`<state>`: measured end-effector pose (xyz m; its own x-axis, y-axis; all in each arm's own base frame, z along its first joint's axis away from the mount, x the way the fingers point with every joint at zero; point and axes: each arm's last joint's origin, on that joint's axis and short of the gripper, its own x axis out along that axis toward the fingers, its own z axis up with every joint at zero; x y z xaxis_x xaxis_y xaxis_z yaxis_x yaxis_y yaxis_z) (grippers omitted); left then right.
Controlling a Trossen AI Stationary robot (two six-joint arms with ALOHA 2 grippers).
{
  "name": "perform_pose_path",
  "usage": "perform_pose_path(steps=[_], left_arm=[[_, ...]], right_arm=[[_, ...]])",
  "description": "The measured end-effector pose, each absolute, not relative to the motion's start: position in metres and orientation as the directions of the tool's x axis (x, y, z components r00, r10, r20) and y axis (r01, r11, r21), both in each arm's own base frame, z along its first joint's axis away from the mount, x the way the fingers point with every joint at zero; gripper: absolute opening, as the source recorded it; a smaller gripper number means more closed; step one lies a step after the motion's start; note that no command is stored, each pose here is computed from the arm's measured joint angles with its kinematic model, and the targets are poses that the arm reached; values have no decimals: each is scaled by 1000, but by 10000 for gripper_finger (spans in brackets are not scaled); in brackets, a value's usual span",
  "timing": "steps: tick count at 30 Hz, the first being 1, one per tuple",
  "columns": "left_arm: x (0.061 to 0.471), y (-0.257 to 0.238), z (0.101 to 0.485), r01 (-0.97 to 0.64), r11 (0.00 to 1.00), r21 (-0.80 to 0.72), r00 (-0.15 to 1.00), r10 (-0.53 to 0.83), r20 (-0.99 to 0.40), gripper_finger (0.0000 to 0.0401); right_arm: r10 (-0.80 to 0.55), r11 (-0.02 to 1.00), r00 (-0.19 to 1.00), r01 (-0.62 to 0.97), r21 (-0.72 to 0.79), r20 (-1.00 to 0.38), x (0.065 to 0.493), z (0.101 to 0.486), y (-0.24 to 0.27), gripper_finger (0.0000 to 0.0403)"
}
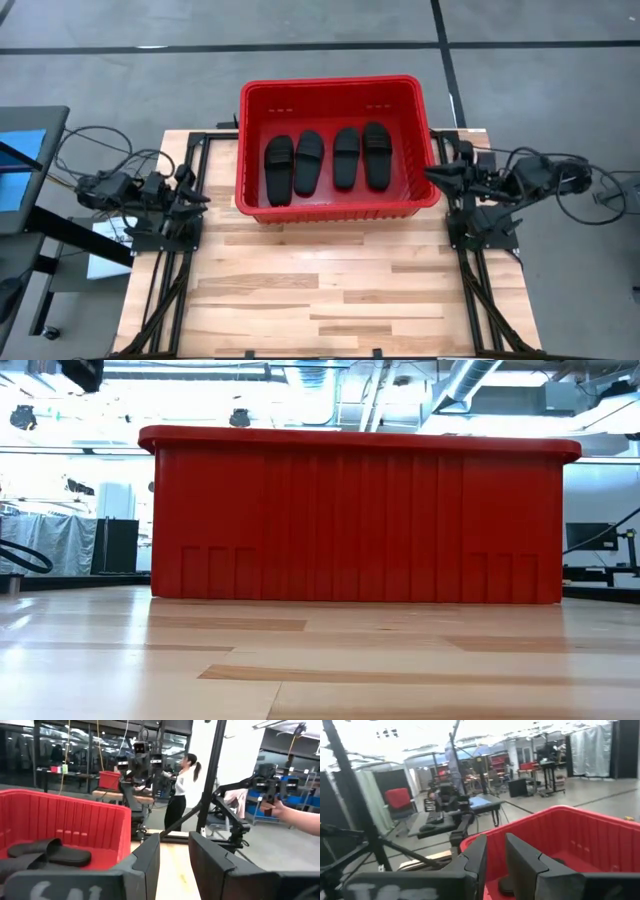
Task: Pick and place slides into bin
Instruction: Return to Home Position
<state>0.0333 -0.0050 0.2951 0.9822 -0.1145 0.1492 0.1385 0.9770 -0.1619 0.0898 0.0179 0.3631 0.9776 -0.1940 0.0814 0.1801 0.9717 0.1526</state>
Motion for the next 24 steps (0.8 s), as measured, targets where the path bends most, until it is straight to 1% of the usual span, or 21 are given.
perform_pose_path(steps=[2, 4, 7, 11, 15, 16, 19, 22, 24], left_arm=[[39, -7, 286, 131, 979, -159, 985, -111, 131, 93], [46, -9, 275, 127, 981, -149, 990, -116, 81, 93], [60, -14, 260, 129, 979, -155, 989, -116, 91, 93], [68, -18, 245, 167, 973, -160, 980, -146, 133, 93], [71, -19, 235, 167, 970, -176, 983, -149, 108, 93], [71, -19, 235, 167, 970, -178, 983, -149, 111, 93], [71, -19, 235, 167, 970, -178, 983, -149, 109, 93], [71, -19, 235, 167, 971, -172, 982, -149, 113, 93], [71, -19, 235, 166, 971, -171, 983, -149, 109, 93]], right_arm=[[-190, 973, 979, 178, 145, 74, 86, 362, 19, 61], [-208, 970, 976, 199, 139, 58, 83, 360, 18, 61], [-236, 964, 971, 227, 141, 46, 82, 354, 19, 61], [-220, 967, 975, 213, 137, 40, 86, 341, 23, 61], [-206, 968, 978, 198, 155, 41, 95, 323, 27, 61], [-183, 972, 982, 174, 156, 44, 97, 318, 29, 61], [-46, 988, 995, 31, 151, 92, 102, 308, 36, 61], [157, 978, 975, -176, 113, 157, 106, 299, 43, 61], [261, 956, 947, -281, 90, 187, 107, 293, 47, 61]])
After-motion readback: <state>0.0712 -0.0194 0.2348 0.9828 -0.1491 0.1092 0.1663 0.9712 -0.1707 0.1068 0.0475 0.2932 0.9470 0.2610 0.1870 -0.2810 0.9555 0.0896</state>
